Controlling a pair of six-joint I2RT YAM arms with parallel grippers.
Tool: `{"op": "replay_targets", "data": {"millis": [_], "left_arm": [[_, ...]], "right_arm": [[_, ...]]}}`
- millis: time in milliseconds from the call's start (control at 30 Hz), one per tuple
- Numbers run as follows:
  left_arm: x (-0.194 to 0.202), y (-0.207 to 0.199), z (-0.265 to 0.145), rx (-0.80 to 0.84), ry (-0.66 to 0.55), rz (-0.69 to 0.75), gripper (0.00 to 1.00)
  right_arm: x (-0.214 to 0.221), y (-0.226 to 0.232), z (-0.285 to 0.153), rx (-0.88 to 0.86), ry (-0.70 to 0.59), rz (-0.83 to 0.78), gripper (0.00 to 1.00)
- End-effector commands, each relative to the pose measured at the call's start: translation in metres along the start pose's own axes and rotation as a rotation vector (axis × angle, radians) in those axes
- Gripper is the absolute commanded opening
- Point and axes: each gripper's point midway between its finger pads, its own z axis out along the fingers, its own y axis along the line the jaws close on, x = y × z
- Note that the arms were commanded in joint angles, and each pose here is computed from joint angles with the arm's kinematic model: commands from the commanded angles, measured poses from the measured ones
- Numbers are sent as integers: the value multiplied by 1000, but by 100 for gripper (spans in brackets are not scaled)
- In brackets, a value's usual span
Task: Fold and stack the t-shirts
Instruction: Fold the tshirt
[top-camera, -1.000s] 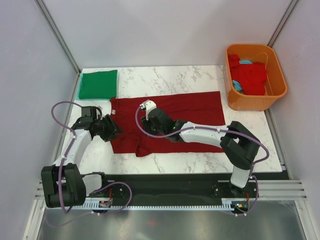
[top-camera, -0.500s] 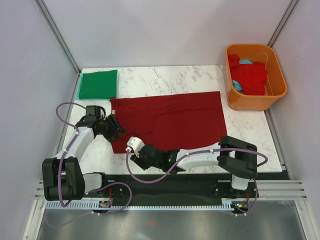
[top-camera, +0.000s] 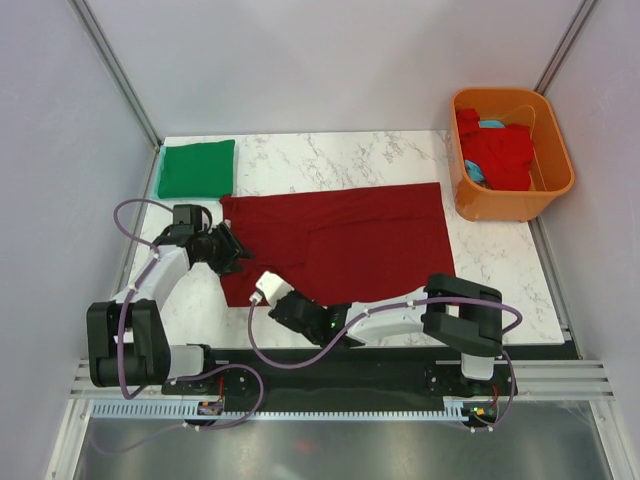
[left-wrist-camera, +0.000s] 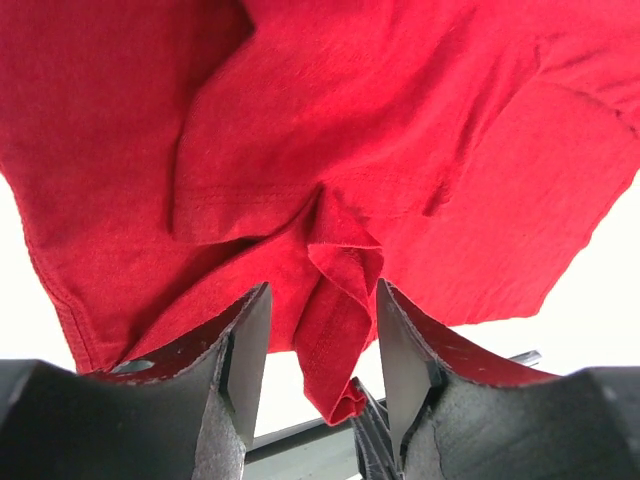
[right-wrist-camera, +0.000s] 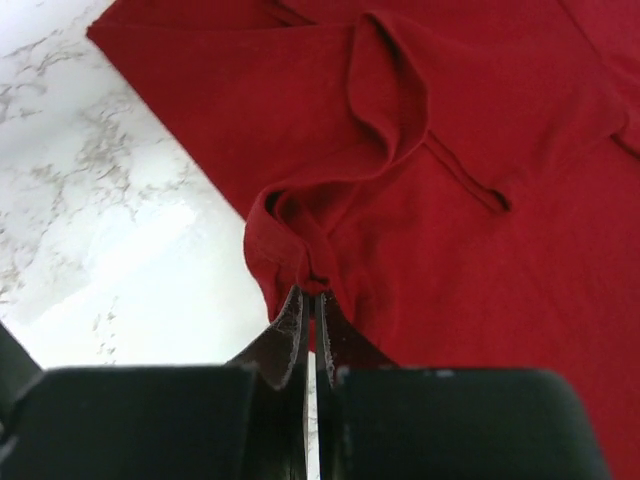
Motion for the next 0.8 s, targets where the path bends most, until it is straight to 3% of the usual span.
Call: {"op": "replay_targets", "data": {"millis": [0, 300, 600, 767], "left_arm": [[-22, -16, -11, 38, -87, 72, 53], [-19, -5, -9, 8, -94, 106, 50], [-5, -27, 4, 33, -43, 97, 55], [-18, -33, 17, 29, -35, 260, 48]], "right_arm": [[-28, -21, -6, 84, -80, 89, 0], [-5, -50, 0, 113, -10, 251, 0], [7, -58, -7, 146, 11, 312, 0], [12, -61, -12, 147, 16, 324, 0]]}}
